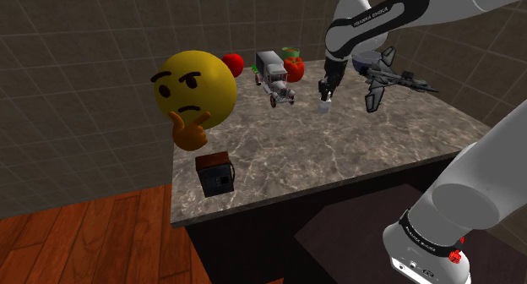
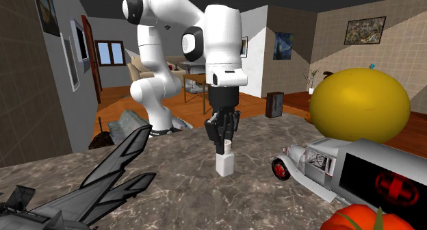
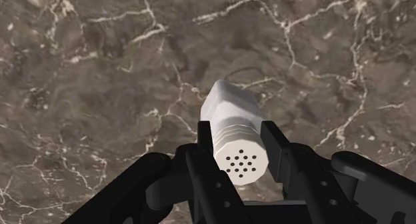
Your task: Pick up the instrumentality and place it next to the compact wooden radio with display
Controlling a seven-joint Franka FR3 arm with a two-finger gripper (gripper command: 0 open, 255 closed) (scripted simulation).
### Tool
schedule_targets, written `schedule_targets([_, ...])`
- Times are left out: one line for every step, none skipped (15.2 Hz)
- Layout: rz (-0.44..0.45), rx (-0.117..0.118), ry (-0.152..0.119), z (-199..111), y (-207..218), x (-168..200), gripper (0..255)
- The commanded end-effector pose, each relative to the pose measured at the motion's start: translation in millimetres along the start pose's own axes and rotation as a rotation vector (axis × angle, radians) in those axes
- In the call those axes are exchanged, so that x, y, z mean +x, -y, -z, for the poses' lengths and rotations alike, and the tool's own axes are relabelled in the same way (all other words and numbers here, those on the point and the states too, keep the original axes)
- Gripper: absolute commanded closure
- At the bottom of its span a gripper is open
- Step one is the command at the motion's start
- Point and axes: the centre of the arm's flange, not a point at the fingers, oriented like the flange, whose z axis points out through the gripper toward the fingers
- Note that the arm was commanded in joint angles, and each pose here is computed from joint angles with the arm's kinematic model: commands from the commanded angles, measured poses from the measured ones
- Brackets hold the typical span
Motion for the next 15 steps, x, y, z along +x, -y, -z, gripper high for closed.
schedule_targets([0.0, 0.0, 0.0, 0, 0, 0, 255])
schedule_targets([0.0, 0.0, 0.0, 0, 0, 0, 255])
schedule_targets([0.0, 0.0, 0.0, 0, 0, 0, 255])
schedule_targets([0.0, 0.0, 0.0, 0, 0, 0, 255])
schedule_targets([0.0, 0.0, 0.0, 0, 0, 0, 255])
schedule_targets([0.0, 0.0, 0.0, 0, 0, 0, 255])
schedule_targets([0.0, 0.0, 0.0, 5, 0, 0, 255])
schedule_targets([0.0, 0.0, 0.0, 10, 0, 1, 255])
schedule_targets([0.0, 0.0, 0.0, 16, -1, 1, 255])
schedule_targets([0.0, 0.0, 0.0, 21, -1, 1, 255])
schedule_targets([0.0, 0.0, 0.0, 26, -1, 2, 255])
schedule_targets([0.0, 0.0, 0.0, 31, -2, 2, 255])
schedule_targets([0.0, 0.0, 0.0, 37, -2, 2, 255])
schedule_targets([0.0, 0.0, 0.0, 42, -2, 2, 255])
schedule_targets([0.0, 0.0, 0.0, 47, -2, 3, 255])
